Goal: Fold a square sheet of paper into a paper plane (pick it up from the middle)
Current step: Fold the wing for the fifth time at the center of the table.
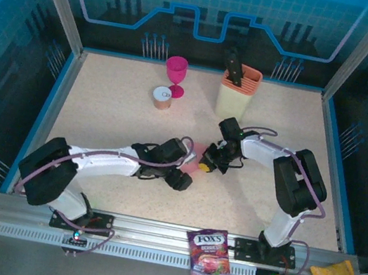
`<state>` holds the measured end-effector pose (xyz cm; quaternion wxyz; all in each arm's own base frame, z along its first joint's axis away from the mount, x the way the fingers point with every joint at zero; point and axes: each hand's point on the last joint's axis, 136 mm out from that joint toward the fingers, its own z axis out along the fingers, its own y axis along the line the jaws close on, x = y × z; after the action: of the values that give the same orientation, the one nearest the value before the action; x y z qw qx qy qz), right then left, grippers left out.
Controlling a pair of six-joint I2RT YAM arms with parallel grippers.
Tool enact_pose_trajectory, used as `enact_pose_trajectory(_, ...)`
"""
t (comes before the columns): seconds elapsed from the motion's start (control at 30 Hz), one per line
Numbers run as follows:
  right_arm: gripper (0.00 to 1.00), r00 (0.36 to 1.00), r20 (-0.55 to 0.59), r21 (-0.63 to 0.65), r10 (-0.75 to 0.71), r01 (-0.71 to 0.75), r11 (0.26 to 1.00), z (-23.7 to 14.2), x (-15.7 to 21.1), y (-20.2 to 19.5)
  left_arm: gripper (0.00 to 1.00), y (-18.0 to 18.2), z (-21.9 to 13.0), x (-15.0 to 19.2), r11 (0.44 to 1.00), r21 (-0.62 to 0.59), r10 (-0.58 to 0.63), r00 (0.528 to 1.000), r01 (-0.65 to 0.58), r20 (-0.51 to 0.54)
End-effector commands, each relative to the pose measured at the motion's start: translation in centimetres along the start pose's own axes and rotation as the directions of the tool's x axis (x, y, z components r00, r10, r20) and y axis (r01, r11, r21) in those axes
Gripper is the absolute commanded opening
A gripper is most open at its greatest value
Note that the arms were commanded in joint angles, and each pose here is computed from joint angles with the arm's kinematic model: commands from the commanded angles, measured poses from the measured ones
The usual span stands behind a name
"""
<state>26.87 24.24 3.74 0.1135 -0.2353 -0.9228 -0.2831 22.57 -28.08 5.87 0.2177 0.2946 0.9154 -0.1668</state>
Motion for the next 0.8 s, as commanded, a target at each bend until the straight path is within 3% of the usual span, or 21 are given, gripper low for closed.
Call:
enact_pose_trajectory(0.0, 0.00, 1.000, -0.019, -0.006, 0.009, -0.009, 1.000, -0.9, 1.0, 0.6, 0.77, 0.4, 1.0, -0.1, 0.995, -0.075, 0.070, 0.997, -0.069, 0.020)
enact_pose_trajectory(0.43, 0.00, 1.000, -0.030, -0.009, 0.007, -0.008, 1.000, -0.9, 1.5, 0.5, 0.69, 0.4, 3.7, 0.0, 0.984, -0.136, 0.117, 0.993, -0.116, -0.003)
enact_pose_trajectory(0.77, 0.00, 0.999, -0.041, 0.011, 0.012, -0.012, 1.000, -0.5, 1.9, -0.3, 0.47, 0.7, 4.1, 0.2, 0.981, -0.154, 0.118, 0.993, -0.119, -0.013)
